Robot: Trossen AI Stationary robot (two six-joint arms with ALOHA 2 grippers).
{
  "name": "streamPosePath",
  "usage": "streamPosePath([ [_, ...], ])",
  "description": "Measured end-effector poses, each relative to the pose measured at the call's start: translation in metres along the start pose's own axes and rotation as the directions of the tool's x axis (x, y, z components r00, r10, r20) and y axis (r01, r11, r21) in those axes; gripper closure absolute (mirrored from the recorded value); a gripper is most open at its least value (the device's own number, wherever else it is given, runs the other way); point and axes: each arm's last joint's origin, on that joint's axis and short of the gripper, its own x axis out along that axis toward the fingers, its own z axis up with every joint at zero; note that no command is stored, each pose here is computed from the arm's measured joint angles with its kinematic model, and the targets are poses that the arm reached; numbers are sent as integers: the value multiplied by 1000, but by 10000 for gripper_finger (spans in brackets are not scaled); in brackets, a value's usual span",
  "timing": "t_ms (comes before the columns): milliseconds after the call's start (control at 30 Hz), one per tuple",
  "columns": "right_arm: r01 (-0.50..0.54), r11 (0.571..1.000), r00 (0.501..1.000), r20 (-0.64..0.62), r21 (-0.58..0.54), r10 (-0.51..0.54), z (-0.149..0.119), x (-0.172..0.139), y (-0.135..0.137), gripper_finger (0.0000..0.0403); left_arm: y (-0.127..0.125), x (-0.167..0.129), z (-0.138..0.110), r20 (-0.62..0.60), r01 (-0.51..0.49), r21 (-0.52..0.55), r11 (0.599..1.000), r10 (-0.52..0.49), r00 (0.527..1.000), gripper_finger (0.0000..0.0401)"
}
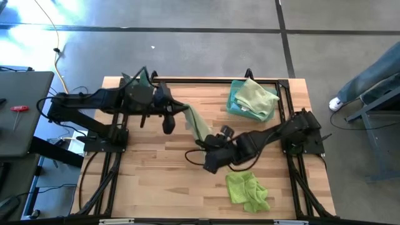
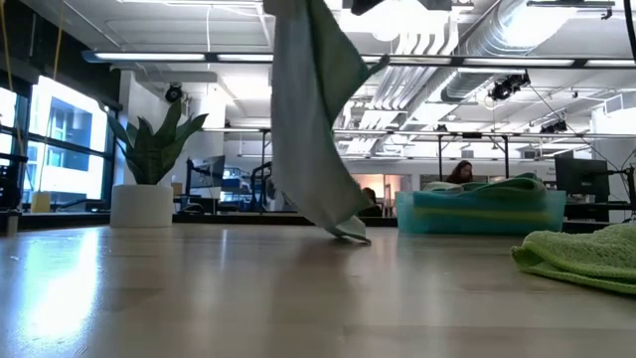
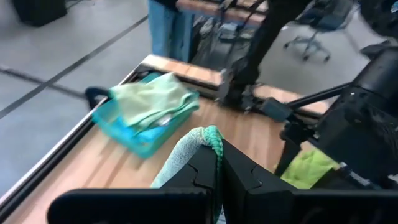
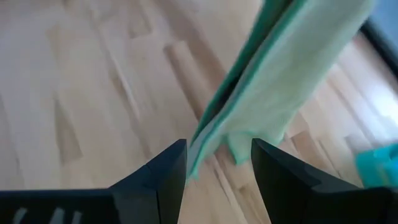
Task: Fold microfiber towels
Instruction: Fold the green microfiber cloth
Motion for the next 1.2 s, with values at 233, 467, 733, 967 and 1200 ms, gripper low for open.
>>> streamPosePath([
  [233,-169,977,984,-76,-128,160,12,11,-8,232,10,-7,2,-67,-51,7,999,51,996,401],
  [467,-146,987,989,-12,-62,146,22,26,-16,232,11,-7,1,-79,-49,8,999,49,996,401],
  [733,-139,987,990,43,77,136,11,70,-20,232,16,-11,4,-64,-55,-3,998,55,996,401],
  [967,-147,982,988,68,119,139,-6,95,-20,232,20,-16,5,-52,-57,-11,998,57,997,401],
  [1200,-174,983,983,76,67,168,2,72,-16,232,24,-17,-1,-117,-85,9,996,85,990,401],
])
